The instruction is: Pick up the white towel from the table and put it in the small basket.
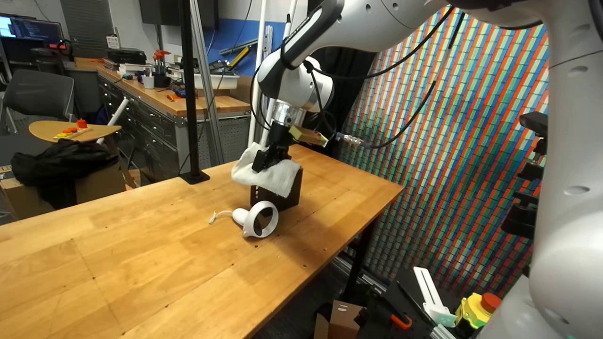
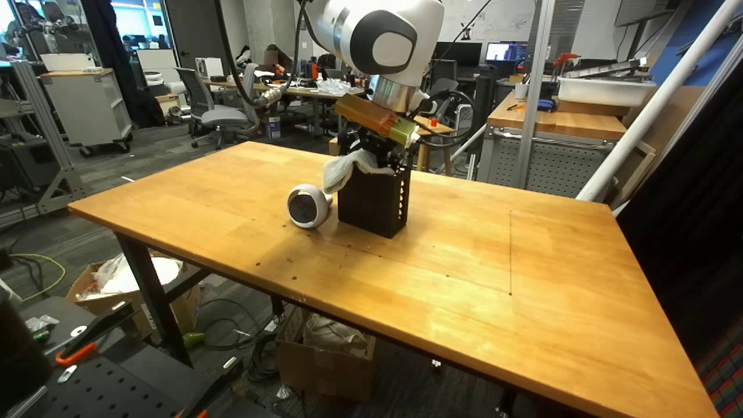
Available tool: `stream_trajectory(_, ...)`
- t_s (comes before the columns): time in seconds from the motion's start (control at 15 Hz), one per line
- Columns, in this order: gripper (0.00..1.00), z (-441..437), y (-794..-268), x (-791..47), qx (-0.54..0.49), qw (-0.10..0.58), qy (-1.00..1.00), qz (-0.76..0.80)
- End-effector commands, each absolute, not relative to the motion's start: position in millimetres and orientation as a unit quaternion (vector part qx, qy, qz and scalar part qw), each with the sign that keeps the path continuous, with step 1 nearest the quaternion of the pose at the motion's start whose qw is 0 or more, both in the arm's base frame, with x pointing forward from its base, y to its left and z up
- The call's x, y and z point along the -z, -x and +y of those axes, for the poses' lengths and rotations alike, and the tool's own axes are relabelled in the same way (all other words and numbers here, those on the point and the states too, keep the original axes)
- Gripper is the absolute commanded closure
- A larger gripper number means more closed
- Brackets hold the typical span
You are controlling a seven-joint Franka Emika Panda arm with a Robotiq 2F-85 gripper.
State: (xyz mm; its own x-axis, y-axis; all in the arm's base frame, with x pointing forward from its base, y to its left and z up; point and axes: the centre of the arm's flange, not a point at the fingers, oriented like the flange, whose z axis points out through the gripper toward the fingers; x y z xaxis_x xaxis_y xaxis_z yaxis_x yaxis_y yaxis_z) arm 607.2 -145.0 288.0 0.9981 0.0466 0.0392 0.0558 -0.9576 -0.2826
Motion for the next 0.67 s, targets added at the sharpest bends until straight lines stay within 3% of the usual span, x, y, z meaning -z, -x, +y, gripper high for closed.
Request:
stream_trajectory(0.0, 1.0, -145, -599, -270, 0.016, 0.159, 0.986, -0.039)
stream_trajectory(0.13, 1.0, -145, -597, -279, 0.011, 0.144, 0.988, -0.045)
stream_trajectory(0.2, 0.75, -145, -596, -286, 0.011, 0.136, 0.989, -0.048)
stream_trajectory(0.27, 0.74, -144, -595, -291, 0.01, 0.127, 0.991, -0.05)
stream_trajectory(0.6, 0.38, -137, -591, -333, 0.014, 0.071, 0.994, -0.087)
